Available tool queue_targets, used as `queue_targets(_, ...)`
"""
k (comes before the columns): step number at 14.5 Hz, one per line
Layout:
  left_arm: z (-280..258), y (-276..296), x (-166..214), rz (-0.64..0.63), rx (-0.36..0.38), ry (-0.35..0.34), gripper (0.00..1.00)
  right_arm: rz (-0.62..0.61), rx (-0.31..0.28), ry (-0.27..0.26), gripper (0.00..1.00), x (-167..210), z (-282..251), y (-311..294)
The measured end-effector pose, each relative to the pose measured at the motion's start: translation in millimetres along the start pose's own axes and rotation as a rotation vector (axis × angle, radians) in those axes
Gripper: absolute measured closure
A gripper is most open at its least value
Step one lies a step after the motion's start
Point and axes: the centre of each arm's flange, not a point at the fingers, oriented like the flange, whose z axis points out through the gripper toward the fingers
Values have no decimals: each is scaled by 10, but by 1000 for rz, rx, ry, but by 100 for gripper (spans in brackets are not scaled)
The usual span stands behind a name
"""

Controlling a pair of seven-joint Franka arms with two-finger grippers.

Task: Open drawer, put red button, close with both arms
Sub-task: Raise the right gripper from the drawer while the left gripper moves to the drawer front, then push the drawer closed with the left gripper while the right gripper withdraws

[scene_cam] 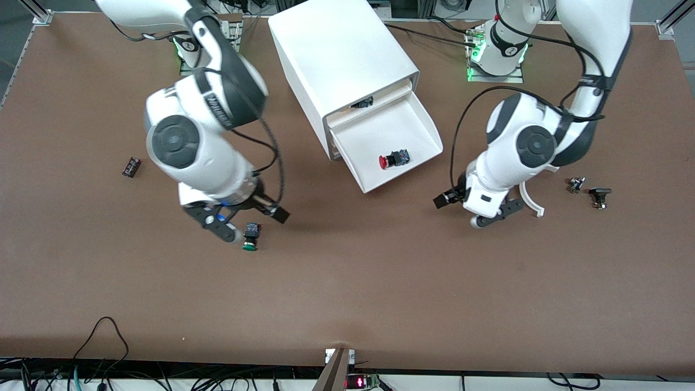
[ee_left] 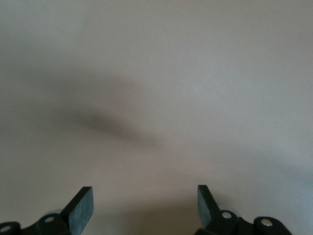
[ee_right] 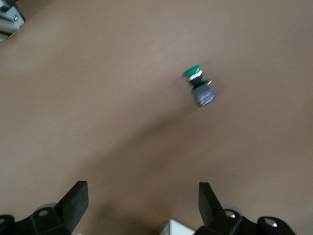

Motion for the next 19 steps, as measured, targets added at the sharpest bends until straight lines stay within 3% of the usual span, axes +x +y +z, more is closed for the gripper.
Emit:
queue_targets(10, 685, 313, -998, -36, 23, -20, 5, -248, -39, -23, 0, 857, -406, 1454)
queue_targets(15, 711, 479, -1388, -15, 19, -42, 1, -376, -48, -2, 0, 977, -702, 2030)
queue_targets(19, 752, 557, -1715, 33, 27, -64, 1, -431, -89, 42, 0, 811, -975, 2290)
